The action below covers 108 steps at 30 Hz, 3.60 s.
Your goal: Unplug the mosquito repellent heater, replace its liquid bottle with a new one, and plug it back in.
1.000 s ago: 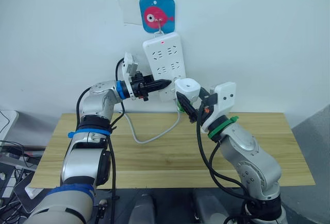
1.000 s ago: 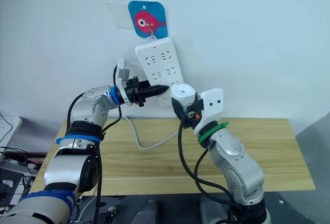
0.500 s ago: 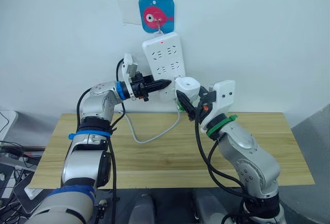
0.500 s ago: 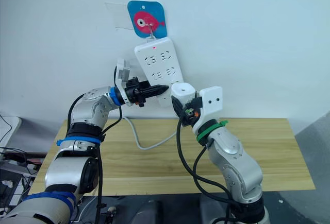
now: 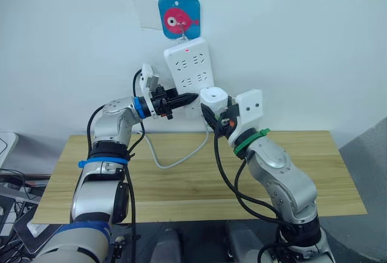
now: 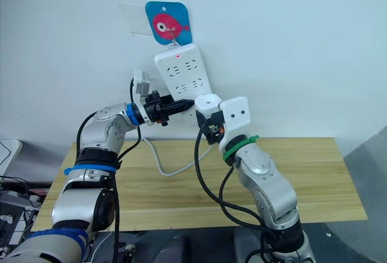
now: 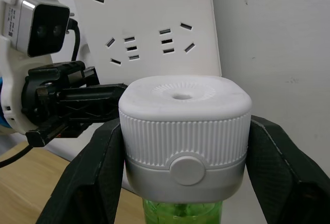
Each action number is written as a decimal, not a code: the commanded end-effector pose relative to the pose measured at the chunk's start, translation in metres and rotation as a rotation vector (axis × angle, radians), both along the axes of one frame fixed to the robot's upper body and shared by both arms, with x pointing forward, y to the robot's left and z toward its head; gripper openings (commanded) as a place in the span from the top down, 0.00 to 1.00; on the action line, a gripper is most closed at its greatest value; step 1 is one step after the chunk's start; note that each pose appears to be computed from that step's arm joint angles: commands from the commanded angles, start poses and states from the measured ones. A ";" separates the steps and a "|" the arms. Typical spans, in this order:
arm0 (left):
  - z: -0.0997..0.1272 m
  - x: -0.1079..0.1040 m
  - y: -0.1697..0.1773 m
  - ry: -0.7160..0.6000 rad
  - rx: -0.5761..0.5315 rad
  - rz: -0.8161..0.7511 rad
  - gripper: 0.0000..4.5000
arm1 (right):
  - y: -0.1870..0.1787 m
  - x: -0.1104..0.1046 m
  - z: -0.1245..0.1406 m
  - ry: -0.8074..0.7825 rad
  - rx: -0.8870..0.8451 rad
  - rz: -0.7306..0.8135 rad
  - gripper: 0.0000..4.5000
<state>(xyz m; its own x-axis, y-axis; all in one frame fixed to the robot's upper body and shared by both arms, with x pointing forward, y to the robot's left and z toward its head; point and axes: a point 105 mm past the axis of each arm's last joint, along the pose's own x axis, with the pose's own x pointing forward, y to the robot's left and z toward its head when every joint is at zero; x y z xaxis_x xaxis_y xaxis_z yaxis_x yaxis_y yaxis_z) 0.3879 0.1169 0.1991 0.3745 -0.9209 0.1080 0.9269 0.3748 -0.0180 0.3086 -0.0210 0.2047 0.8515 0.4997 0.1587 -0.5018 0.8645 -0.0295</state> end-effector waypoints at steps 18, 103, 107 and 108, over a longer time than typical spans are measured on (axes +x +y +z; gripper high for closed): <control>0.009 -0.008 -0.007 -0.007 -0.063 -0.030 0.71 | 0.027 0.007 0.002 -0.094 -0.040 0.038 0.35; 0.004 -0.081 0.043 -0.093 0.132 -0.009 0.01 | -0.015 -0.003 -0.007 -0.032 -0.196 0.303 1.00; 0.004 -0.081 0.042 -0.092 0.129 -0.009 0.01 | -0.011 -0.003 -0.007 -0.037 -0.196 0.300 1.00; 0.004 -0.081 0.042 -0.092 0.129 -0.008 0.01 | -0.010 -0.002 -0.007 -0.036 -0.191 0.294 1.00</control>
<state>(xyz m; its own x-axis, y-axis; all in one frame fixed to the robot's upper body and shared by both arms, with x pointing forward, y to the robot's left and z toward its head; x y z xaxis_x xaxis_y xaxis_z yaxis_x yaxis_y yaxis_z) 0.3082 0.1622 0.1947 0.3751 -0.9270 0.0023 0.9235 0.3739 0.0853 0.3055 -0.0320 0.1848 0.6528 0.7574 0.0131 -0.7457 0.6455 -0.1652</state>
